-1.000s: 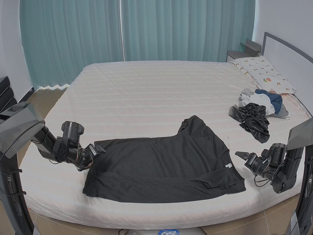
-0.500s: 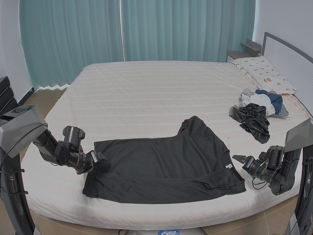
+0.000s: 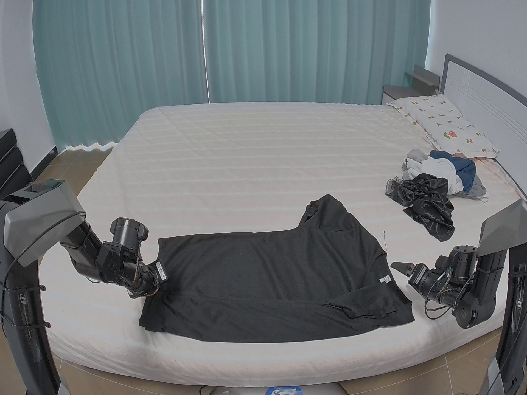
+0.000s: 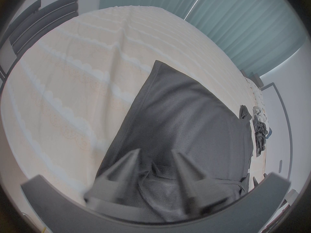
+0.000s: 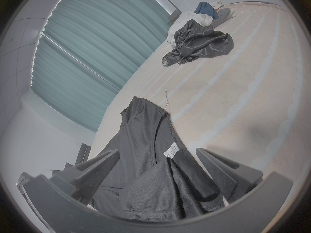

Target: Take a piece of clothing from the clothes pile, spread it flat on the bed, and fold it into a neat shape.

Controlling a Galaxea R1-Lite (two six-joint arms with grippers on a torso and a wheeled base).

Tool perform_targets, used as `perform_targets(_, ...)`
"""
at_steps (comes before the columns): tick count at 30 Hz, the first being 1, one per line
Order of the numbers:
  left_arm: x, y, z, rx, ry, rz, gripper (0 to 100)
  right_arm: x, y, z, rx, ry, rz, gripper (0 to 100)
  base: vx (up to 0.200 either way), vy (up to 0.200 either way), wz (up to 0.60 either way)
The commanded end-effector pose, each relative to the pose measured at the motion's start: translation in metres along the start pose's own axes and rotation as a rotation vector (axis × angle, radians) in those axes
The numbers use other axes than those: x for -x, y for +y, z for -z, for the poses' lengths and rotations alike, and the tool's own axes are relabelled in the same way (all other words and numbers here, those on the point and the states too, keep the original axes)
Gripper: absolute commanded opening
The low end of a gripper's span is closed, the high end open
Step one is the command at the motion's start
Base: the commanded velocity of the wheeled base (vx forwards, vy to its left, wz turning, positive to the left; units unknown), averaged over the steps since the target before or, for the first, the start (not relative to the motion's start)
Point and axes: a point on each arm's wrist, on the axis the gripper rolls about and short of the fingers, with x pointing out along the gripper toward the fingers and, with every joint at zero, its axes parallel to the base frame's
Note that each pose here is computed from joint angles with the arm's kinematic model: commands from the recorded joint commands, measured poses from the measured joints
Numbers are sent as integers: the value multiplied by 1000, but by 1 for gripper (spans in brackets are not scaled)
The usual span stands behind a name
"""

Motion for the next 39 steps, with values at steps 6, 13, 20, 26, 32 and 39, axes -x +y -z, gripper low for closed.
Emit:
perform_targets(6,19,0,0,22,-42,-18,0,-2,-1,1,25,-1,0,100,0,0,0)
perform_targets(13,34,-1,-2,20,-64,-6,0,-4,1,0,42,-3,-10,100,0,0,0)
perform_targets(20,25,6,-2,28,-44,-19,100,-3,1,2,42,1,-8,100,0,0,0)
perform_targets(26,25,11,-5,40,-52,-24,100,-3,0,2,40,5,-6,100,0,0,0)
perform_targets(32,25,8,-6,45,-26,28,100,-3,0,3,42,6,-7,100,0,0,0)
perform_targets(39,17,3,0,31,19,66,100,-4,1,5,42,15,-7,100,0,0,0)
